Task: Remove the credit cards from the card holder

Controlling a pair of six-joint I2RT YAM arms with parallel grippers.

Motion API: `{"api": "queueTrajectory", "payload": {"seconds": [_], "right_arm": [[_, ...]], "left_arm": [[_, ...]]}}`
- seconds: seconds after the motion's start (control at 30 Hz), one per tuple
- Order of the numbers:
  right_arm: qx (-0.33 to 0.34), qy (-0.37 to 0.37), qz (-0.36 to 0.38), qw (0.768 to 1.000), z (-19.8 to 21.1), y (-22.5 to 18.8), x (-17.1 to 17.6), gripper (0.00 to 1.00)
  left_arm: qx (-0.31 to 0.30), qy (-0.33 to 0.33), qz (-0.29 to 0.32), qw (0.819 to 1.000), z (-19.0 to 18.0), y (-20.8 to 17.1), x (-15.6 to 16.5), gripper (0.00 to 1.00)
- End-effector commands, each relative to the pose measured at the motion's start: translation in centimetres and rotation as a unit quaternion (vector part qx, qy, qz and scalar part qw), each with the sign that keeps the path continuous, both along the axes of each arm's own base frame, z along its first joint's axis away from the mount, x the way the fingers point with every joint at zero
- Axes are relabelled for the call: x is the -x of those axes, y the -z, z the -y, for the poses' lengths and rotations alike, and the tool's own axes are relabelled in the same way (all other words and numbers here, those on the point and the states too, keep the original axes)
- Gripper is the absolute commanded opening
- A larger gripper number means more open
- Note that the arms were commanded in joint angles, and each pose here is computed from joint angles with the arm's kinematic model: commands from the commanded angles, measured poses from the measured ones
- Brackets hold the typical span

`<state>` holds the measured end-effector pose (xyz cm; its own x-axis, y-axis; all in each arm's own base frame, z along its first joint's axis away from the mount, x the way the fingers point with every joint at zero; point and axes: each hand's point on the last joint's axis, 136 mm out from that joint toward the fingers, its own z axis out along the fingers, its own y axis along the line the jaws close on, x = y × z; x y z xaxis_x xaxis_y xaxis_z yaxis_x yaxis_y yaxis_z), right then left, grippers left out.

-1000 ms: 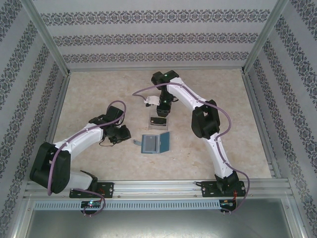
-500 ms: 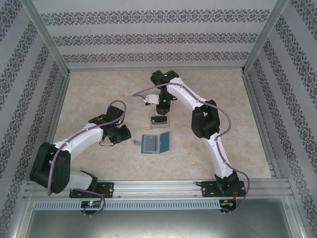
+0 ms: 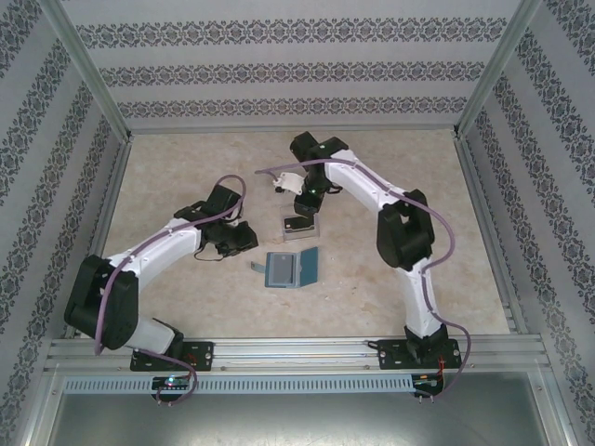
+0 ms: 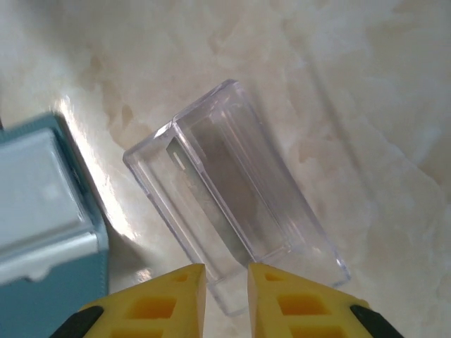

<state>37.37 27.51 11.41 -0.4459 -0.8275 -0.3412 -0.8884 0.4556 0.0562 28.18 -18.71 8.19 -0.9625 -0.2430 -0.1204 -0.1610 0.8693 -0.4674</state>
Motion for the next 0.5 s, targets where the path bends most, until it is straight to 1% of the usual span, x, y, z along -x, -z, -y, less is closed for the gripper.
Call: {"api": "queueTrajectory", "payload": {"seconds": [0.0,0.13,0.23,0.3,0.4,0.47], "right_arm": [[-0.069,0.13,0.03,0.989,-1.0,-2.1,-1.8,0.23],[-0.097,0.24,0.0,0.966,-0.3,-1.8,-0.9,0.2],[-0.141,0.288,-0.028,0.947,-0.6,-1.3,0.2,0.18],[-0.166,0.326,-0.052,0.929,-0.6,-1.0,1.0,0.16],[-0.182,0.384,-0.094,0.901,-0.2,-0.2,2.3,0.16],[-0.197,0.405,-0.134,0.883,-0.6,0.4,3.5,0.15]], "left_arm": [[0.007,0.031,0.001,1.0,1.6,0.1,-0.3,0.19],[0.003,0.05,-0.016,0.999,2.7,1.2,-0.1,0.19],[-0.01,0.06,-0.03,0.998,3.0,2.4,0.3,0.17],[-0.026,0.06,-0.036,0.997,2.7,3.2,0.5,0.17],[-0.043,0.065,-0.042,0.996,2.4,4.1,1.0,0.16],[-0.05,0.065,-0.052,0.995,2.1,4.9,1.5,0.14]]}}
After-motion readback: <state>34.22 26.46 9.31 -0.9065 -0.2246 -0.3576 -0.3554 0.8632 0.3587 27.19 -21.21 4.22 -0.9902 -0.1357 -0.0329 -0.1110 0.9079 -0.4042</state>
